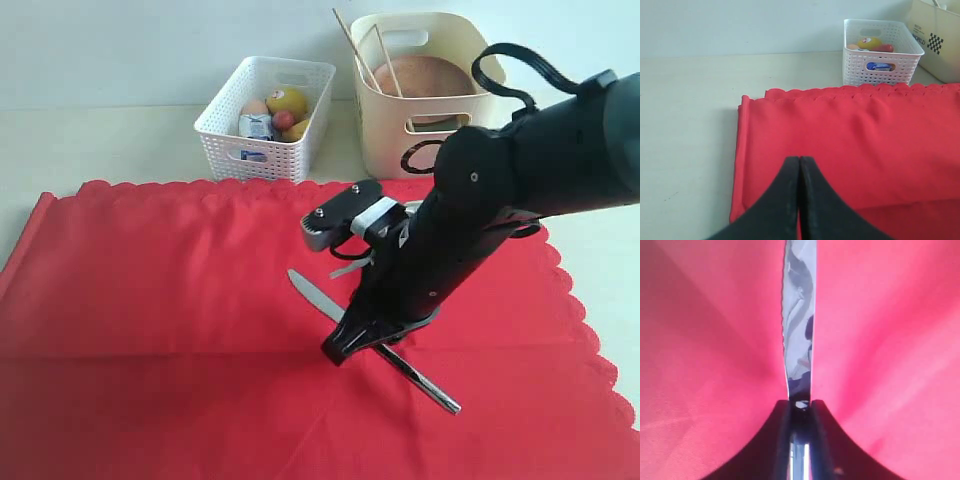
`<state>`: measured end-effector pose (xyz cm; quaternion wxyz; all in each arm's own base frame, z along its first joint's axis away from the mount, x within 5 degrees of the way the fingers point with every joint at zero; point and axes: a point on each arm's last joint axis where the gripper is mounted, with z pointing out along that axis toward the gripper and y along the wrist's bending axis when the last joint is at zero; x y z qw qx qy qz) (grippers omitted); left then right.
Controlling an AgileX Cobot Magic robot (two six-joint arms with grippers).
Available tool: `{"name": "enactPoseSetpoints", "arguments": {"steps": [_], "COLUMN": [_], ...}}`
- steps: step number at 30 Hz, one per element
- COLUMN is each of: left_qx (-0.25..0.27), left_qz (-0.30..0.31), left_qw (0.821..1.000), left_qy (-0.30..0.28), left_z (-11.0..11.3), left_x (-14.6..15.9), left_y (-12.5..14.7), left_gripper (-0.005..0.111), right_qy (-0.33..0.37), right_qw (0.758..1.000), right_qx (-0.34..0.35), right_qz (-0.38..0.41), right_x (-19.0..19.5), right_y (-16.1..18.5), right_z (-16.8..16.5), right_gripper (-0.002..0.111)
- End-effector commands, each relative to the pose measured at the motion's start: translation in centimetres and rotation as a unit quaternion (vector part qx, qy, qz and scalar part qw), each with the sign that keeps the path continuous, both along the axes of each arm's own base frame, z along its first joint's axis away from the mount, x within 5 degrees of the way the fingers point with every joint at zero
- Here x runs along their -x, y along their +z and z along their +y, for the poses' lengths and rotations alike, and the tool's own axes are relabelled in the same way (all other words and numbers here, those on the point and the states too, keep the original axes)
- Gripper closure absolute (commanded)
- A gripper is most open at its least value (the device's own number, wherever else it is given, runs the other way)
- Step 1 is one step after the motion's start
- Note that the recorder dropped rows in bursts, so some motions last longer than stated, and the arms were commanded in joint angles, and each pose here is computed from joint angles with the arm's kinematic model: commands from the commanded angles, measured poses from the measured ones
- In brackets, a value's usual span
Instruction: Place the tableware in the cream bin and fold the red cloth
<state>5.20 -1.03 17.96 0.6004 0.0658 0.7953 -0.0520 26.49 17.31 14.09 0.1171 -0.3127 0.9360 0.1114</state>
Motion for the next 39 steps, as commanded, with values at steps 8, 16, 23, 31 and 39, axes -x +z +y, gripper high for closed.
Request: {"name": "enactPoseSetpoints", "arguments": {"steps": [8, 16, 23, 31, 39], "left_qx": [0.002, 0.002, 0.002, 0.002, 0.002], "left_qz": [-0.005, -0.005, -0.005, -0.005, -0.005], "left_qw": [1.000, 1.000, 1.000, 1.000, 1.000], "left_qy": [-0.001, -0.001, -0.001, -0.001, -0.001], "left_z": [0.0, 0.0, 0.0, 0.0, 0.0], "left_x": [0.0, 0.0, 0.0, 0.0, 0.0], "left_y": [0.2, 0.2, 0.2, 0.2, 0.2], "left_gripper": [0.107, 0.107, 0.107, 0.107, 0.107], "right_qy": [-0.005, -0.017, -0.039, -0.085, -0.101], "right_qw": [0.995, 0.981, 0.961, 0.945, 0.959], "right_qx": [-0.046, -0.083, -0.111, -0.118, -0.099], "right_qz": [-0.090, -0.173, -0.251, -0.294, -0.247], "right_x": [-0.8, -3.7, -6.6, -10.0, -11.7], "right_y": [4.7, 9.0, 13.0, 14.8, 11.6], "right_z": [0.4, 1.8, 1.4, -0.8, -1.3], "right_gripper": [0.108, 0.108, 0.108, 0.108, 0.108]}}
